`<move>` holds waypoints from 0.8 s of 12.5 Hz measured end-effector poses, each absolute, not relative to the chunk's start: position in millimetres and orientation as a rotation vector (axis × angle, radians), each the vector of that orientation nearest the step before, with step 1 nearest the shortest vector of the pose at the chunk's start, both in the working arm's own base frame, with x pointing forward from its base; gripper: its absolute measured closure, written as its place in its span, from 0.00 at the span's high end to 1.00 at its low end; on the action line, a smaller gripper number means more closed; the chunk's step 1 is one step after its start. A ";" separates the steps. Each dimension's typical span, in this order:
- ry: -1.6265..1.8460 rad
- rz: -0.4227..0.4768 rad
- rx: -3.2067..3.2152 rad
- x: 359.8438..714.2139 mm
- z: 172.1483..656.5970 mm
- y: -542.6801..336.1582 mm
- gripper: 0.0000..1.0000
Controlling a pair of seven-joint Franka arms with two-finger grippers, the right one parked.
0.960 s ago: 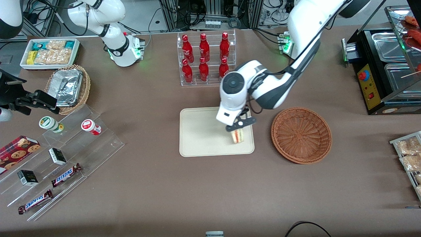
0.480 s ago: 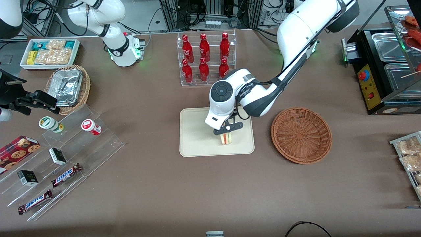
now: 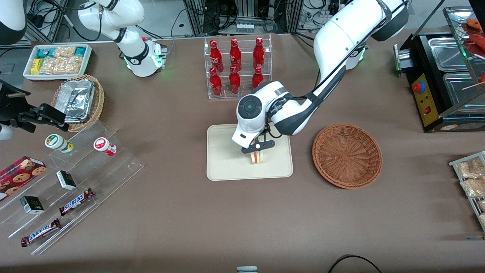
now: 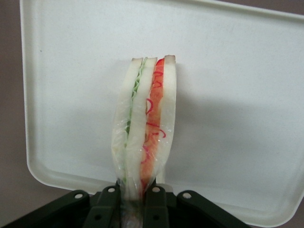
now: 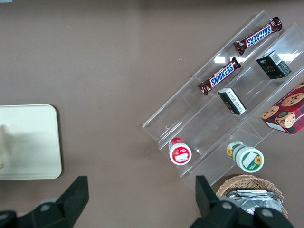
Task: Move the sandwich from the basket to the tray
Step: 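Lower the sandwich onto the tray and open the left gripper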
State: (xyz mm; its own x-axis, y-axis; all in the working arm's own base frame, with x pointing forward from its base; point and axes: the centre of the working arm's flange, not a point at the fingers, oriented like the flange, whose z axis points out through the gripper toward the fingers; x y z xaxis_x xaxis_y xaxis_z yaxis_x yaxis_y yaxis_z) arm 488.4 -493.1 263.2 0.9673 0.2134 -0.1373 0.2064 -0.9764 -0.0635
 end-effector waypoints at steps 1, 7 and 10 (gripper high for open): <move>-0.327 0.223 -3.073 488.8 260.2 -494.5 0.18; -0.326 0.219 -3.081 493.1 248.6 -495.9 0.52; -0.336 0.203 -3.095 498.4 256.5 -497.4 0.86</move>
